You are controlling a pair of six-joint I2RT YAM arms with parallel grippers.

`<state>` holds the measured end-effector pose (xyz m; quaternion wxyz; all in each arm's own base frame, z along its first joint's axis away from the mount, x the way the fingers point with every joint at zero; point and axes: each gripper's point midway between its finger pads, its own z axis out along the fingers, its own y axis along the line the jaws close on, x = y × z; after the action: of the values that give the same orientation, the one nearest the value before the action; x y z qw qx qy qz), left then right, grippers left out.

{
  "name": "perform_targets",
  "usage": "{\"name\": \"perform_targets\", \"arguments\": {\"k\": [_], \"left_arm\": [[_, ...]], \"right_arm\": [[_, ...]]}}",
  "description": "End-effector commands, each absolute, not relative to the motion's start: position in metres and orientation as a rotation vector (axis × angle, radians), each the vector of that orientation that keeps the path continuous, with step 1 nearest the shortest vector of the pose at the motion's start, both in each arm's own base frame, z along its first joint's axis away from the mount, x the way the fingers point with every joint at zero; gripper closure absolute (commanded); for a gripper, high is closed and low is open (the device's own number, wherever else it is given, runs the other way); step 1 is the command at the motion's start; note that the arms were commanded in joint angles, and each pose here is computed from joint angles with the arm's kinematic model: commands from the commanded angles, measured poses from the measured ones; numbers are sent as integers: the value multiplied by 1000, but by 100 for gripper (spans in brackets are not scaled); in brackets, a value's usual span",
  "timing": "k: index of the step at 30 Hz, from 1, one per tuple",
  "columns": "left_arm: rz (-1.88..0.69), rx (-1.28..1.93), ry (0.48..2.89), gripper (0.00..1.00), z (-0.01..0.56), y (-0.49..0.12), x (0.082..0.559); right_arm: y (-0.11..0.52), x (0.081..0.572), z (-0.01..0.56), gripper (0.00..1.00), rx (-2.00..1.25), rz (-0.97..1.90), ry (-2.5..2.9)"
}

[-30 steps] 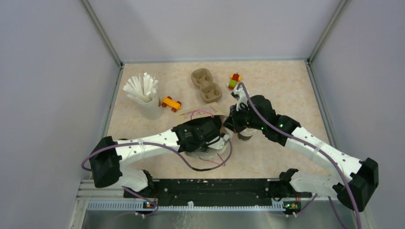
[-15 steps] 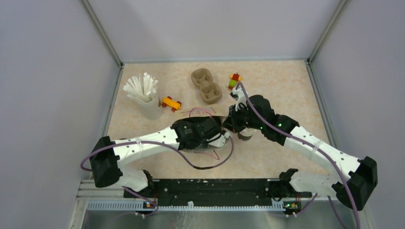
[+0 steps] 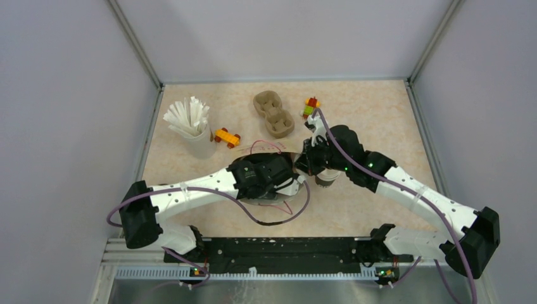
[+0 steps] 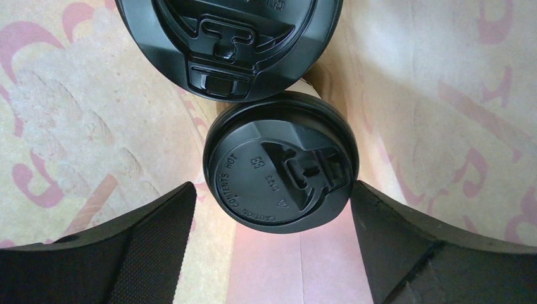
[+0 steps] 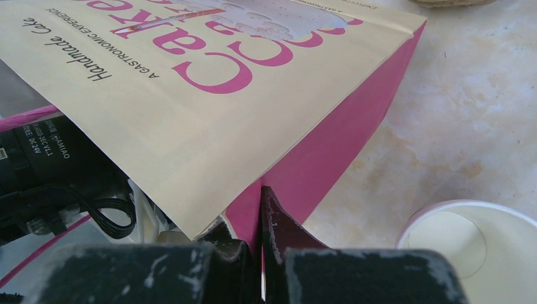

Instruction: Pack the takeout coffee

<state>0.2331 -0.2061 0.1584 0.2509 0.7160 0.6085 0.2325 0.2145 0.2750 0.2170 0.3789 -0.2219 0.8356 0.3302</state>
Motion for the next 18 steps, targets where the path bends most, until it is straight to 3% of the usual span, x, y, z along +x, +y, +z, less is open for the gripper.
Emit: {"name": "perform_targets", "arguments": {"k": [1, 18], "left_arm": [[611, 1894, 1666, 2, 168, -208, 232], [611, 1882, 1699, 1, 178, -205, 230]], "right_arm": [[284, 224, 247, 100, -557, 886, 2043], [284, 224, 249, 100, -558, 887, 2037]]}}
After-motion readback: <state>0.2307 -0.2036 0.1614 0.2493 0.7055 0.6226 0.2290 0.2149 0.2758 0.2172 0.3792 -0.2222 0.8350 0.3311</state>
